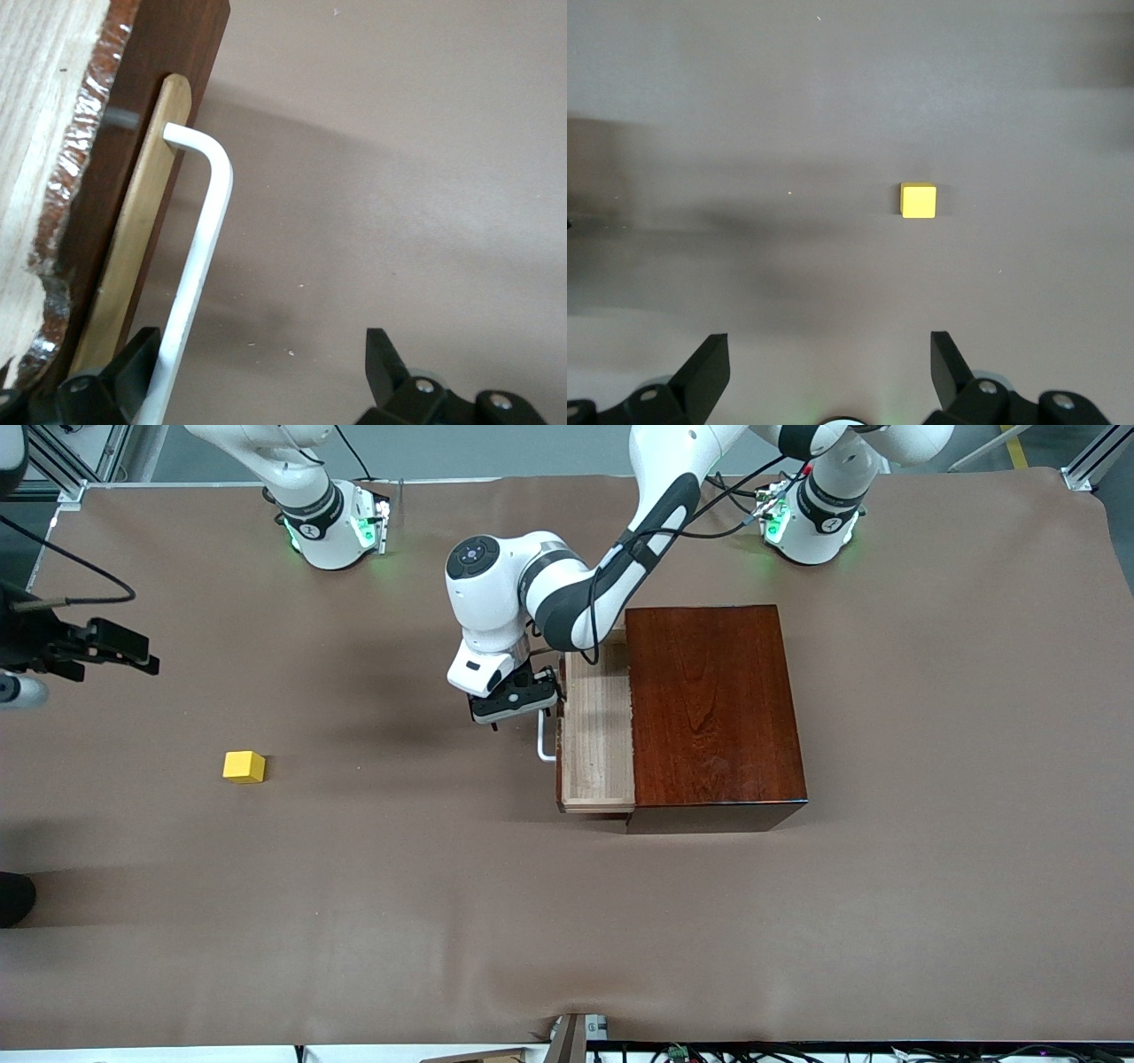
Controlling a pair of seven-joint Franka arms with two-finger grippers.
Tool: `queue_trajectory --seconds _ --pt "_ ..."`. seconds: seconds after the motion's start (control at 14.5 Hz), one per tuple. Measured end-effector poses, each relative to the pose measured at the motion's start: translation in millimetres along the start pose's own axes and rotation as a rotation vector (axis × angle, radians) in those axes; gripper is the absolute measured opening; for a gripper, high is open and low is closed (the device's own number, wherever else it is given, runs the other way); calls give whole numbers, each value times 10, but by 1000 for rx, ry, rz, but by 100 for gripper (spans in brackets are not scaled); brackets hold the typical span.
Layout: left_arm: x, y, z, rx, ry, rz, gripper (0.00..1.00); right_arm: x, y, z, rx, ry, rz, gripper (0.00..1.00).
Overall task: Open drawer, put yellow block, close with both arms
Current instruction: 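Pull the drawer open with the left gripper while the right gripper reaches out, then grasp the yellow cube with the right gripper while the left gripper withdraws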
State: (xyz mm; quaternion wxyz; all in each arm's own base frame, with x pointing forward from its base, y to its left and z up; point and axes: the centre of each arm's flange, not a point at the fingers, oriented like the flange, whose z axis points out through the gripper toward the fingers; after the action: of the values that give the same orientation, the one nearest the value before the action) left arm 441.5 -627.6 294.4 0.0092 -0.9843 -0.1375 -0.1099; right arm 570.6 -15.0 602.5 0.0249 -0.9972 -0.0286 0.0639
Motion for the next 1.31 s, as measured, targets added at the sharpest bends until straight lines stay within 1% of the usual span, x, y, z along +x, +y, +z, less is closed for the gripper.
queue_trajectory --seconds 0.28,0.55,0.9,1.1,1.31 --pt "25 4 -16 -12 -14 -20 100 128 35 160 -6 -15 2 100" --pt "33 3 -17 -14 -15 -37 100 222 91 244 -6 -5 9 100" --pt "44 1 -40 -8 -22 -51 100 323 208 437 1 -36 25 100" --pt "40 -2 -68 -3 -32 -58 100 439 283 586 4 -35 34 100" --pt "-4 2 -115 10 -46 -67 100 568 370 793 9 -46 44 100"
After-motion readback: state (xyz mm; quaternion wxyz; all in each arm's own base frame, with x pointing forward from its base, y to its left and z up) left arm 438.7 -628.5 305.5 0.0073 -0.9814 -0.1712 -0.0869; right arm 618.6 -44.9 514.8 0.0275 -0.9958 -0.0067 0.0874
